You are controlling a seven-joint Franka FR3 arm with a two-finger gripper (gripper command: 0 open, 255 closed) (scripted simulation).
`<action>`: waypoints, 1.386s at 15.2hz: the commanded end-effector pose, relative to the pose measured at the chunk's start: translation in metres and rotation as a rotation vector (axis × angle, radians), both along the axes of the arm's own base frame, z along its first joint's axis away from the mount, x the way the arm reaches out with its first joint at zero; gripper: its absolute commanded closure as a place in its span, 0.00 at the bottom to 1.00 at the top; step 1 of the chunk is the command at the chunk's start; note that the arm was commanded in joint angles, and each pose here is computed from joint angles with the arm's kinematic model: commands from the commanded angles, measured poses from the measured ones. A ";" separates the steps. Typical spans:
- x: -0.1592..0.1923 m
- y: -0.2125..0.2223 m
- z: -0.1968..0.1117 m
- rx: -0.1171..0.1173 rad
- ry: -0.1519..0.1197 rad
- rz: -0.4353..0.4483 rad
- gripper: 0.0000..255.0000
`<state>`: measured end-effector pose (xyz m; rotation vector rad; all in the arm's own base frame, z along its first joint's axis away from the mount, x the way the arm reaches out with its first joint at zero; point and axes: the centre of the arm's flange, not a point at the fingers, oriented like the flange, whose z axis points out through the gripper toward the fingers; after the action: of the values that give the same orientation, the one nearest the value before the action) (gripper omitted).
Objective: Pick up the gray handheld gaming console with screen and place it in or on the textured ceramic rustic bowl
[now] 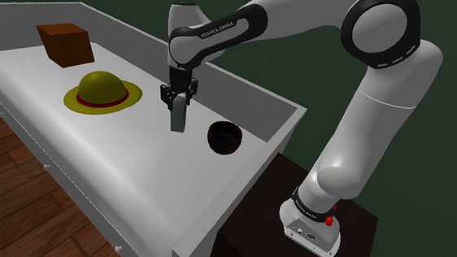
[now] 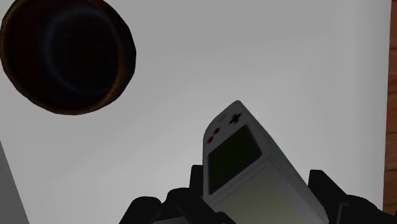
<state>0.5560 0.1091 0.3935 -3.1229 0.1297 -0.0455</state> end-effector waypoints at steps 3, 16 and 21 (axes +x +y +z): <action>-0.018 -0.042 0.011 0.000 0.000 0.000 1.00; -0.089 -0.195 0.042 0.000 0.000 0.000 1.00; -0.099 -0.218 0.031 0.000 0.000 0.000 1.00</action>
<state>0.4574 -0.1078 0.4288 -3.1227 0.1305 -0.0450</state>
